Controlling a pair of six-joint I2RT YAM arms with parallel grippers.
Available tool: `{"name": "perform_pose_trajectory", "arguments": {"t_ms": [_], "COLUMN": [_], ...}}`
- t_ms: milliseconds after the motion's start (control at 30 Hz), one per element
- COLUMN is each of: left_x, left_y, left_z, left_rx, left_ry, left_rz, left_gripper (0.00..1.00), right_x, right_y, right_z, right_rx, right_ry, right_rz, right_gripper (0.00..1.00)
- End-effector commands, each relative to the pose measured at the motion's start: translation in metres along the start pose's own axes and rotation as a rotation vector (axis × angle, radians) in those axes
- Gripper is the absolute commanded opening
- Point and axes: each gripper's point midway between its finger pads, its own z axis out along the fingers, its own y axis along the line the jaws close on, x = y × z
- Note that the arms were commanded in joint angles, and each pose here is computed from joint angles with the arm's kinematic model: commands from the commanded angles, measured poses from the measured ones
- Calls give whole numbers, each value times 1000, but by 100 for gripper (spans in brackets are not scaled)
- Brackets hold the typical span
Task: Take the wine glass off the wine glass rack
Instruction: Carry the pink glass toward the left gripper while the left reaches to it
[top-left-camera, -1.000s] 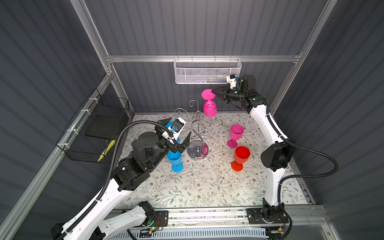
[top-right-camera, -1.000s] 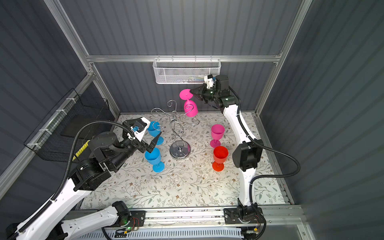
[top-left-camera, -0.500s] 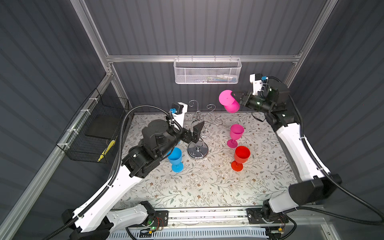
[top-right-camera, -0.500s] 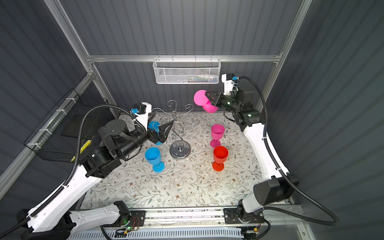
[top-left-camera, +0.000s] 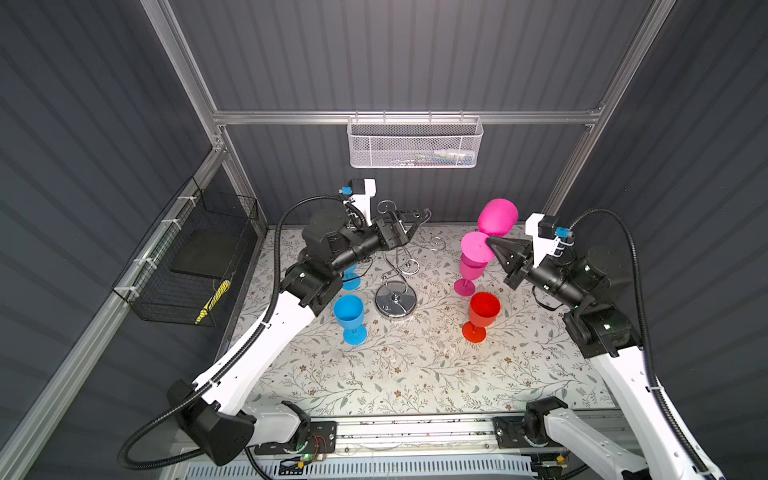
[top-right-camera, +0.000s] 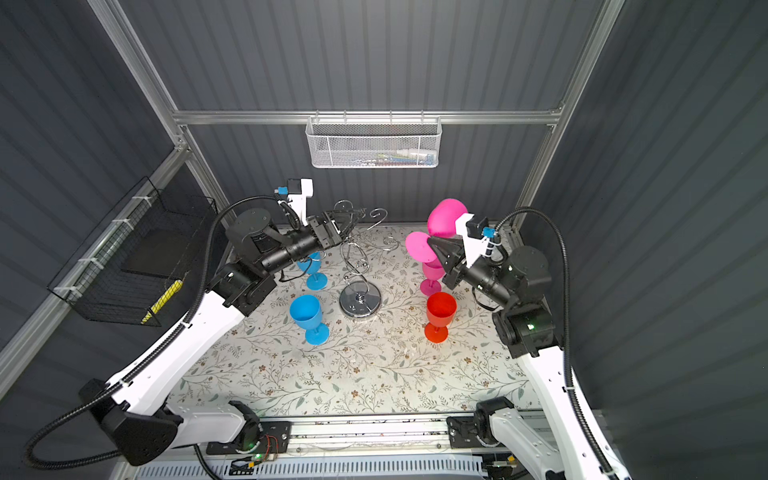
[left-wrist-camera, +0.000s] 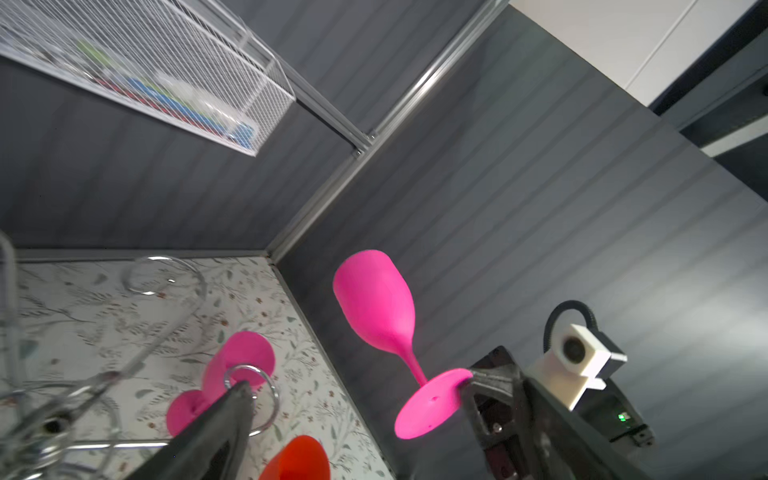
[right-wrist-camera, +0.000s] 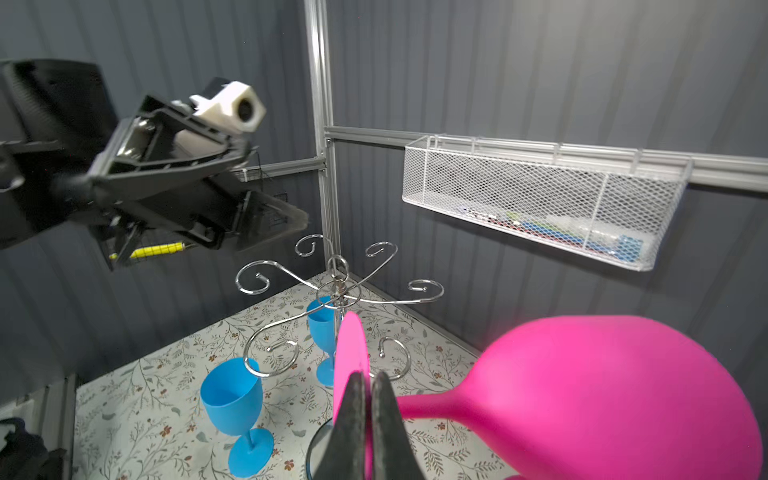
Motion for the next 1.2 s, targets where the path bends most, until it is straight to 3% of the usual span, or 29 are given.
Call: {"name": "perform_pose_trajectory", "arguments": {"t_ms": [0, 167, 333, 567, 800, 1033, 1167], "left_x": [7, 40, 77, 86, 103, 105, 108], "left_y": [-40, -44, -51, -50, -42, -42, -40], "left_z": [5, 23, 34, 34, 33, 30, 31], "left_rx": [218, 318, 316, 324, 298, 296, 298], "left_ry": [95, 279, 420, 460, 517, 526, 536], "left_rz": [-97, -186, -140, -126, -97, -67, -71], "left_gripper": [96, 86, 77, 68, 47, 42, 34], "right_x": [-20, -13, -9, -5, -9, -10, -10], "right_y": [29, 57, 73, 80, 85, 89, 93], "right_z": [-11, -12, -7, -1, 1, 3, 4], "right_rx": [-90, -196, -245, -229, -251, -261, -276], "right_ry": [-117, -107, -88, -67, -55, -54, -48], "right_rz": [-270, -436, -535, -661, -717, -740, -754], "right_gripper": [0, 0, 0, 0, 0, 0, 0]}}
